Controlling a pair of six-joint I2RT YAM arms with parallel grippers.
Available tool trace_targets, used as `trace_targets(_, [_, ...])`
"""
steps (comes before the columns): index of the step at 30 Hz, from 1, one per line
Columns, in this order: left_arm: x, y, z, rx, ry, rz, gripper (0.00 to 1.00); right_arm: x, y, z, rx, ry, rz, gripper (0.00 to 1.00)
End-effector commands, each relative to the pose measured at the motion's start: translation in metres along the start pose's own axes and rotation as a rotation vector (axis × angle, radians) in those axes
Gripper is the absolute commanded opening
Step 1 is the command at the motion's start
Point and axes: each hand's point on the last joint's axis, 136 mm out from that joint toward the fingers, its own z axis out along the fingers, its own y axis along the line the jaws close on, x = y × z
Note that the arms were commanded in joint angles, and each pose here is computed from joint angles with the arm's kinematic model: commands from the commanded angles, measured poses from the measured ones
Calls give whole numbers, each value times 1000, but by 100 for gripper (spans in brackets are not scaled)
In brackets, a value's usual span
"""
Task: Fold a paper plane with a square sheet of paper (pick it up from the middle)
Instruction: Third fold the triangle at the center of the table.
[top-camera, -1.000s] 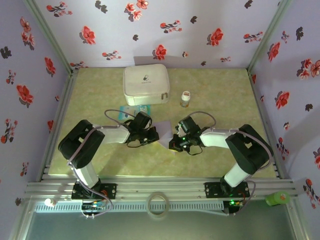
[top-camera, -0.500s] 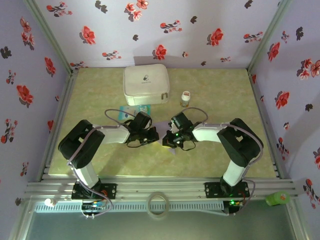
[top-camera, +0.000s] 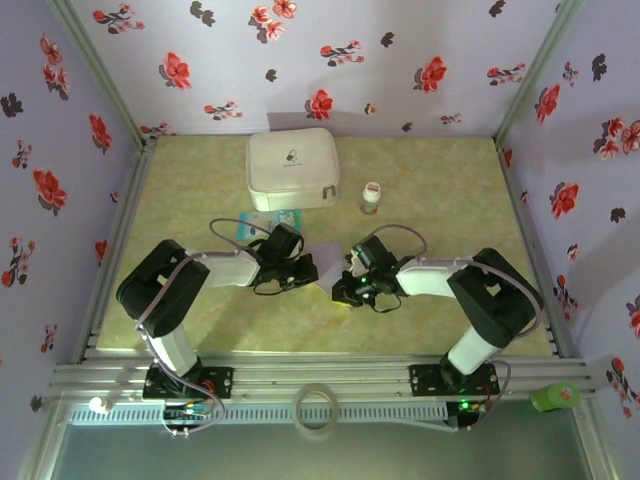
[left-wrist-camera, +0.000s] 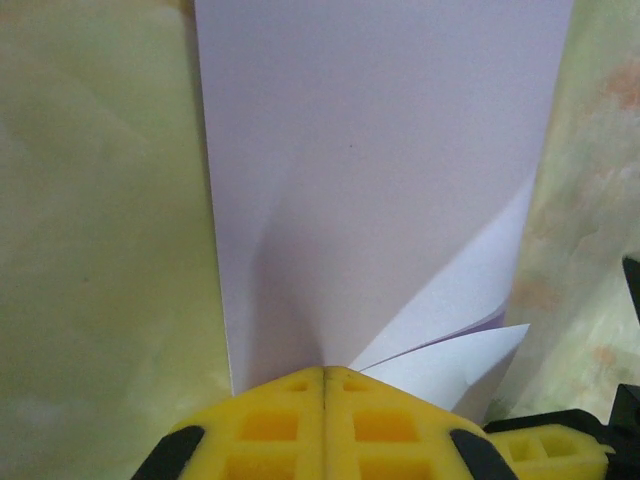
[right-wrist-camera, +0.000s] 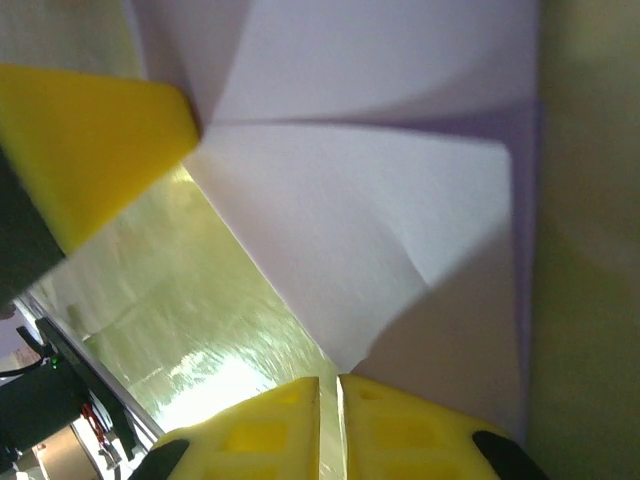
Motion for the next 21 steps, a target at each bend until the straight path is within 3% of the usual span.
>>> trace_targets(1, [12,41,6,-129,29,-50,0,23,-25,-6,56,51,39,12])
trace_targets(11, [13,33,1,-85,16,-81,0,25,-31,-38,42,-29,36,10])
trace_targets(17, [16,14,-4,-9,-13,-127,0,-2,-45,-69,230,-197,17,11])
trace_targets(21, [16,3,-13,15,-59,-145,2,-14,-38,-74,245,-232,9,16])
